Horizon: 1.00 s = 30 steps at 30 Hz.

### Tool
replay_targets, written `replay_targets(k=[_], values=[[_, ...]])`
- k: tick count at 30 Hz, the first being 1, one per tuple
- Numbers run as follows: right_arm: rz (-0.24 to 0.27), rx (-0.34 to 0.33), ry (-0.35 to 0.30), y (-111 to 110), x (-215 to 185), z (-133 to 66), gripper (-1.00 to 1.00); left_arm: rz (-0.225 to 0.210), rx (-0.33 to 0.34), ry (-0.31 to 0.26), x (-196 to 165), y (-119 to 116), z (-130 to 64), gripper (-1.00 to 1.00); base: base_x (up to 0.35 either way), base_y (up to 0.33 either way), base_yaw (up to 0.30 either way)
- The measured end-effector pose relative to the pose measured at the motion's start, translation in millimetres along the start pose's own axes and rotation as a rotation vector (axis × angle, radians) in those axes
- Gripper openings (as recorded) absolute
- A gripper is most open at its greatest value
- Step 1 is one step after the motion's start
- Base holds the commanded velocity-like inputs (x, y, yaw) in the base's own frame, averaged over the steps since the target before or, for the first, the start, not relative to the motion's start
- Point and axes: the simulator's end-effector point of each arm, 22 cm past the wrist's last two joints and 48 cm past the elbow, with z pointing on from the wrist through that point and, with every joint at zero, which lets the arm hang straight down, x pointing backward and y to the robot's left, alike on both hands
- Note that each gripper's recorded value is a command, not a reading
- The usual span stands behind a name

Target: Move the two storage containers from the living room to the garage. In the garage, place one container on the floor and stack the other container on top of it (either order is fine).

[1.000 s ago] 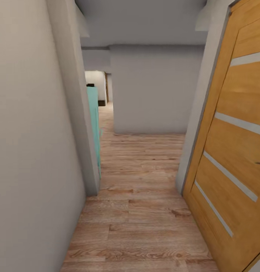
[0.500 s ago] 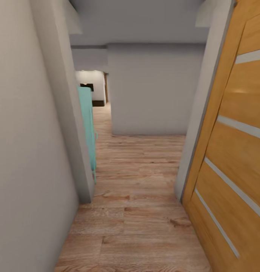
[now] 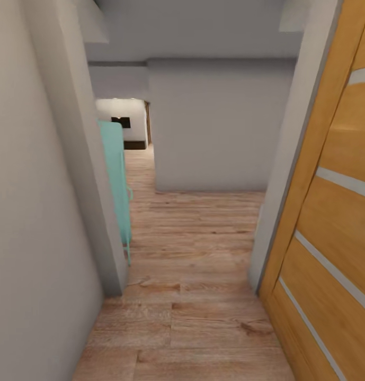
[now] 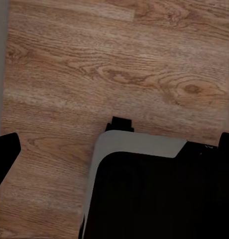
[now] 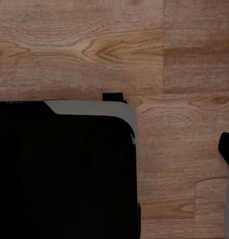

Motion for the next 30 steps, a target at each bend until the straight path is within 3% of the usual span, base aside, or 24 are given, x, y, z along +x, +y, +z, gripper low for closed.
replay_targets(k=[30], values=[[-0.006, 0.002, -0.003, -1.7, -1.1, 0.1, 1.00, 0.001, 0.001, 0.003, 0.8, -0.4, 0.0, 1.00, 0.323, 0.000, 0.000]])
